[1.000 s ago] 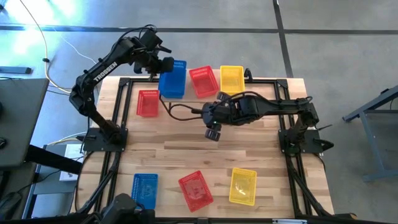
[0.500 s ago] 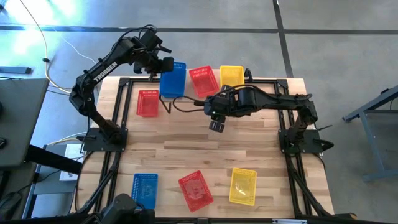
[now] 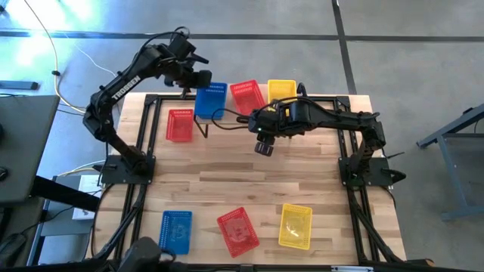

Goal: Stack baskets on shelf by color
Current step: Stack the bottom red basket into the other red basket on the shelf

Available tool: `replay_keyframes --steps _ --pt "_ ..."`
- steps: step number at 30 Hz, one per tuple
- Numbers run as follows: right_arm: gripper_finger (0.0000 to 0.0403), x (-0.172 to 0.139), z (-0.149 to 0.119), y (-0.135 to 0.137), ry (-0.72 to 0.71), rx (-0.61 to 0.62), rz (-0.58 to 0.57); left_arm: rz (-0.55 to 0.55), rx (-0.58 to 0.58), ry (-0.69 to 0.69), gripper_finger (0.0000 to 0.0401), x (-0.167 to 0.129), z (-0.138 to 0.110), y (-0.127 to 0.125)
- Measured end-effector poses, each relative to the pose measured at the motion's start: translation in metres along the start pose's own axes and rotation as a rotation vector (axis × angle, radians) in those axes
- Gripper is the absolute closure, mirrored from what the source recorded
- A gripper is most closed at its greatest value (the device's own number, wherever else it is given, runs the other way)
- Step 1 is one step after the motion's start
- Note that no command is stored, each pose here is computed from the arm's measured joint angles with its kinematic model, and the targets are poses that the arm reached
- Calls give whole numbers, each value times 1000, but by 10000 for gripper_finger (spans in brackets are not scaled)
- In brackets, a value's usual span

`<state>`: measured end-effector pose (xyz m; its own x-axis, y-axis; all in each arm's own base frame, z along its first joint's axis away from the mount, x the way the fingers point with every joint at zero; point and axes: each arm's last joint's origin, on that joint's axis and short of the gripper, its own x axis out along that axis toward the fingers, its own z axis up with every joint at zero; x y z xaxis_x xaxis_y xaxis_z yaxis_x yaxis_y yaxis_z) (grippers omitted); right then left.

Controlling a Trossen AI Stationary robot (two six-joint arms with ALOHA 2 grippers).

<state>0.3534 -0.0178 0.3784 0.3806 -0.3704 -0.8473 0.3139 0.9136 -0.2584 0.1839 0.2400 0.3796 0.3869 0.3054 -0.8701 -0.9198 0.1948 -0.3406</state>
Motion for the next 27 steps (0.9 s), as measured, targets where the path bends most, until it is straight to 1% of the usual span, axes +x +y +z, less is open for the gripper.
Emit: replay_keyframes --steps 4,9,12,16,21,24,27 --pt "236 0 0 3 18 71 90 -44 133 -3 315 -12 -9 -6" --pt "236 -2 -2 10 64 224 234 -83 301 -16 320 -35 -31 -17" --pt "236 -2 -3 17 91 308 281 -104 383 -21 322 -46 -44 -23" --pt "236 4 -11 34 165 394 313 -138 493 -18 323 -58 -62 -30" --pt "236 13 -24 61 245 465 330 -177 549 2 323 -52 -86 -34" --pt "236 16 -29 75 267 492 348 -202 548 8 324 -47 -98 -35" --pt "236 23 -31 88 266 532 396 -224 544 8 324 -42 -106 -37"
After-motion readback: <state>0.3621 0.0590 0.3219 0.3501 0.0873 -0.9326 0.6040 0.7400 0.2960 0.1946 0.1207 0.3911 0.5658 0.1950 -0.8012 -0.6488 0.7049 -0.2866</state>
